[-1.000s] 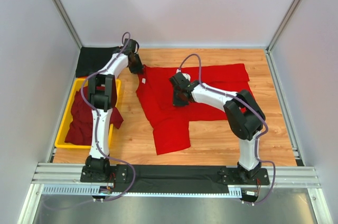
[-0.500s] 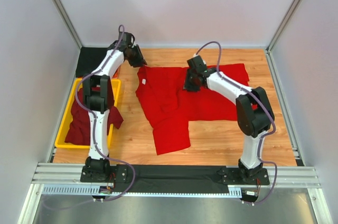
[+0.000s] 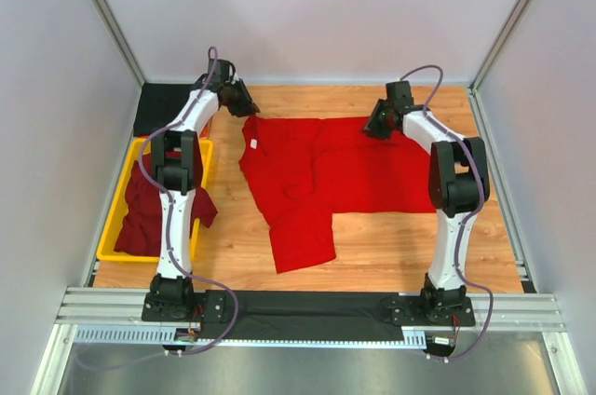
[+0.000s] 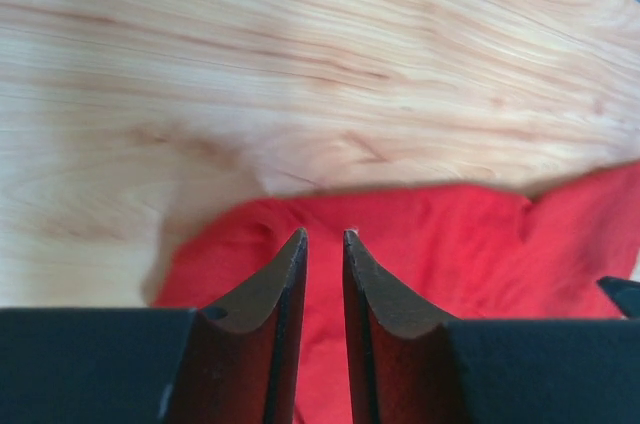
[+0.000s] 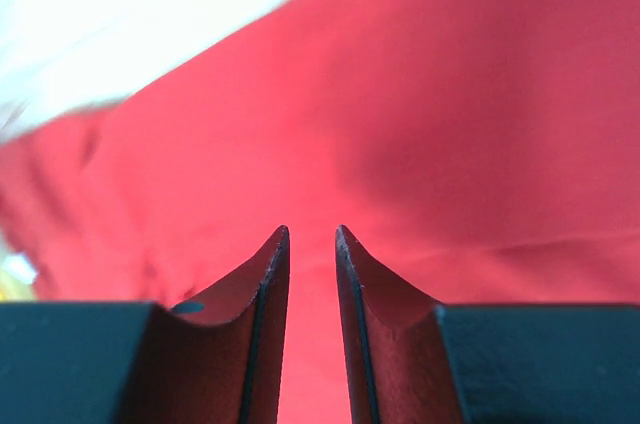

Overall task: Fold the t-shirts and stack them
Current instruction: Fold the tshirt

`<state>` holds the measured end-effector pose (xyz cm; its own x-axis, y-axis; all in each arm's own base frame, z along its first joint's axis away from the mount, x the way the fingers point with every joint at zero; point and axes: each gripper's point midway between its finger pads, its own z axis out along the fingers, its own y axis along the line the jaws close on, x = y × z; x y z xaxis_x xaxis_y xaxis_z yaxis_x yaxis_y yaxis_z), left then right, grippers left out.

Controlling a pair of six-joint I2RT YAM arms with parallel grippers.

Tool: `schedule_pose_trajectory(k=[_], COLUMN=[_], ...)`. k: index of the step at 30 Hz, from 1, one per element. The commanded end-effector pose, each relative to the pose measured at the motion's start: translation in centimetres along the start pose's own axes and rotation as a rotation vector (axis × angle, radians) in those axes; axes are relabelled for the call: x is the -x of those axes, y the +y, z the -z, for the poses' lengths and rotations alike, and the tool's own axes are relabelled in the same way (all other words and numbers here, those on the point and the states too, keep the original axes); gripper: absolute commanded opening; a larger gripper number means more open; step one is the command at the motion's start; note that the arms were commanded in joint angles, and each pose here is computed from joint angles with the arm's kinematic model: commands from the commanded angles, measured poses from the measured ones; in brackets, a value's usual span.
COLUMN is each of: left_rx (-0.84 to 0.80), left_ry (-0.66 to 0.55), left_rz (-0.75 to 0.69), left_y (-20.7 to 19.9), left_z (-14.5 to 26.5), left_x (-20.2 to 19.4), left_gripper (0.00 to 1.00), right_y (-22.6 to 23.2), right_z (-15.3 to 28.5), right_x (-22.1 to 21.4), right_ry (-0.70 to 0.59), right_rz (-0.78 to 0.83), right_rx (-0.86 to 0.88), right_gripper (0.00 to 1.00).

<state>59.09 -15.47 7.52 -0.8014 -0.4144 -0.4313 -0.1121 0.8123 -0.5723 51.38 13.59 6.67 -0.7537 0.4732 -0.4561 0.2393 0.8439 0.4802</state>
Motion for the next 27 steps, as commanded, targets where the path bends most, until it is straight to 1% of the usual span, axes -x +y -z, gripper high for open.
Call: schedule_pose_trajectory(k=[1,2,3,4,5,6,10,15,19,20,22,23,24,26,27], left_rx=[0.04,0.054,0.115,0.136,0.154,0.156,0.174,0.148,0.098,0.098,0.14,0.164,0.138,0.138,0.126], left_ry=[-0.003,-0.011,-0.004,-0.008,-0.014,-0.02,-0.034,-0.048,-0.062,-0.075,-0.102,-0.146,-0.206,-0.229,-0.265], left_rz=[0.053,0.055,0.053,0.046,0.039,0.023,-0.007,-0.01,-0.014,-0.031,-0.079,-0.122,-0.157,-0.195,-0.217], left_y=[3.1,3.4,4.8,5.3,5.8,6.0,6.4,6.2,4.9,4.5,3.2,2.7,0.3,-1.2,-3.2], left_z=[-0.8,-0.8,-0.9,-1.1,-1.2,-1.2,-1.3,-2.0,-1.9,-1.5,0.8,1.9,4.7,6.9,9.4], left_x=[1.0,1.5,1.2,1.2,1.2,1.4,1.8,2.1,2.9,3.4,4.2,5.1,6.6,6.6,7.2], left_gripper=[0.26,0.24,0.23,0.23,0.24,0.23,0.23,0.24,0.25,0.25,0.25,0.27,0.29,0.31,0.31], right_y=[-3.0,-4.4,-6.3,-7.4,-7.5,-10.1,-13.0,-15.2,-14.6,-14.0,-13.0,-12.2,-11.2,-9.7,-9.3], right_z=[-0.9,-1.1,-1.1,-1.6,-1.9,-1.8,-2.4,-2.6,-2.2,-2.0,-1.0,-0.5,0.6,2.9,3.8], right_x=[3.4,3.8,4.7,4.5,4.2,5.3,5.7,6.3,7.3,7.6,8.7,9.1,10.0,11.2,11.2], right_ry=[-0.039,-0.043,-0.049,-0.025,-0.014,-0.027,-0.017,-0.036,-0.058,-0.059,-0.082,-0.081,-0.102,-0.128,-0.121], right_rz=[-0.079,-0.109,-0.149,-0.18,-0.195,-0.239,-0.285,-0.318,-0.309,-0.302,-0.273,-0.258,-0.224,-0.202,-0.204], right_rx=[-0.011,-0.05,-0.084,-0.111,-0.115,-0.15,-0.203,-0.218,-0.151,-0.118,-0.086,-0.056,-0.029,-0.004,-0.009], right_gripper=[0.26,0.26,0.25,0.24,0.23,0.23,0.22,0.23,0.25,0.26,0.28,0.3,0.35,0.38,0.4])
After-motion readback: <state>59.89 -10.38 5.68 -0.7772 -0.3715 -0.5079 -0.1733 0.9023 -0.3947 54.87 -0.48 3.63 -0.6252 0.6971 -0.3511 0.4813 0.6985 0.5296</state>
